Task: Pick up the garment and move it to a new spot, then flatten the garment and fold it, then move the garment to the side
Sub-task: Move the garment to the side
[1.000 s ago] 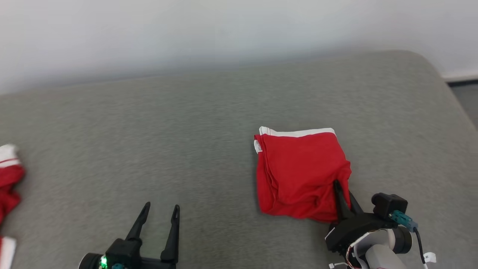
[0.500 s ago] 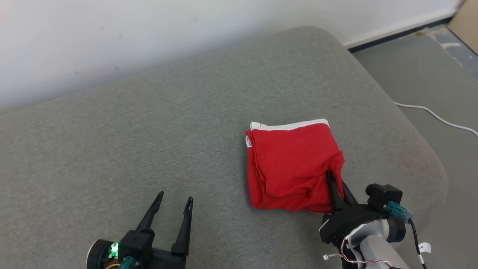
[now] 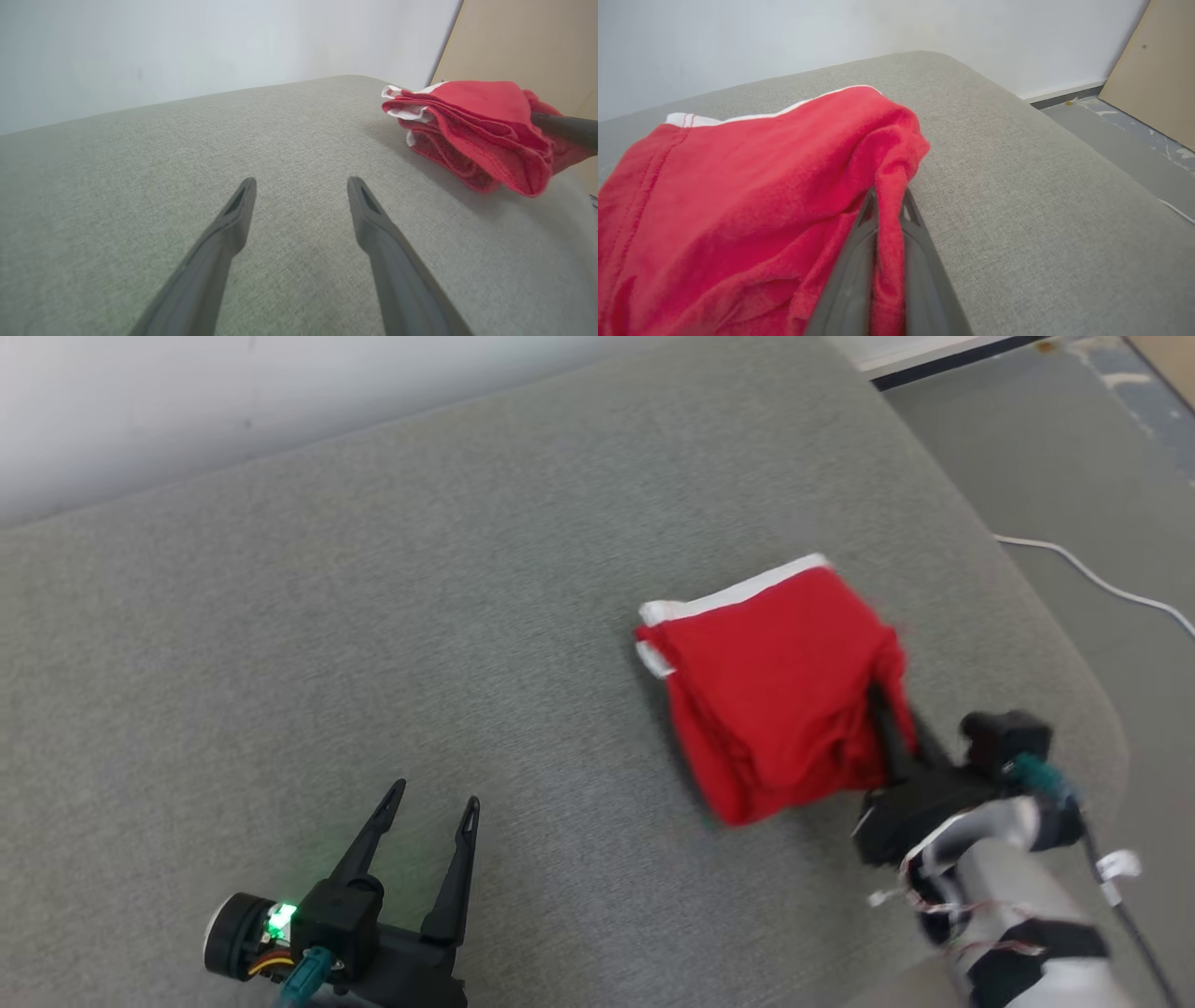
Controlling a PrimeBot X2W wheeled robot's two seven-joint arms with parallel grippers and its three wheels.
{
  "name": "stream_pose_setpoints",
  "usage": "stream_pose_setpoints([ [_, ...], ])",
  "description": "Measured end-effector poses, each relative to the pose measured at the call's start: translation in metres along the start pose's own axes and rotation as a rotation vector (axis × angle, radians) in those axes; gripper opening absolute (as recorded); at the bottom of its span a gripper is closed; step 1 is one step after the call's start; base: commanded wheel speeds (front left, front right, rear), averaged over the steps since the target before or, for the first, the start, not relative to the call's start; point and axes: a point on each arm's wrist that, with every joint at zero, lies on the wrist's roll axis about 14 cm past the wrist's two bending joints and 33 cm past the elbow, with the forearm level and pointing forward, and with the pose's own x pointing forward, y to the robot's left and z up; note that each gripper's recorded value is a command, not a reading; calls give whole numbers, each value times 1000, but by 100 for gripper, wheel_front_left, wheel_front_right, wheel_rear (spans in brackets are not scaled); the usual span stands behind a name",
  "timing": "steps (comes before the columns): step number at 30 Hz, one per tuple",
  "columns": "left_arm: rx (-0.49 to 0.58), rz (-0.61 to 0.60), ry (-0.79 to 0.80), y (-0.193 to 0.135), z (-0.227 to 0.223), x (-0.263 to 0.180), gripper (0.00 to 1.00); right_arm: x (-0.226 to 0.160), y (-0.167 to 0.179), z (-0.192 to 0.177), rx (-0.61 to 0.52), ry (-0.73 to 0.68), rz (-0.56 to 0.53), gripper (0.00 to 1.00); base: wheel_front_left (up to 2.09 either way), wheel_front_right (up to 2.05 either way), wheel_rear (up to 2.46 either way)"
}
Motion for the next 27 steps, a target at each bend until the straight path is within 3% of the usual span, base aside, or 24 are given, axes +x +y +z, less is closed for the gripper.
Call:
stream_pose_setpoints([
  [8, 18, 67, 29, 33, -13, -8, 100, 40, -34, 16, -167, 33, -39, 0, 0, 0, 0],
  [13, 36, 108, 44, 54, -20, -13, 100, 76, -52, 49, -243, -7, -84, 0, 0, 0, 0],
  [26, 69, 165, 65, 84, -31, -23, 100, 105, -110, 81, -310, -38, -281, 0, 0, 0, 0],
  [27, 69, 168, 65, 86, -32, -24, 100, 105, -115, 82, -312, -38, -299, 5, 0, 0, 0],
])
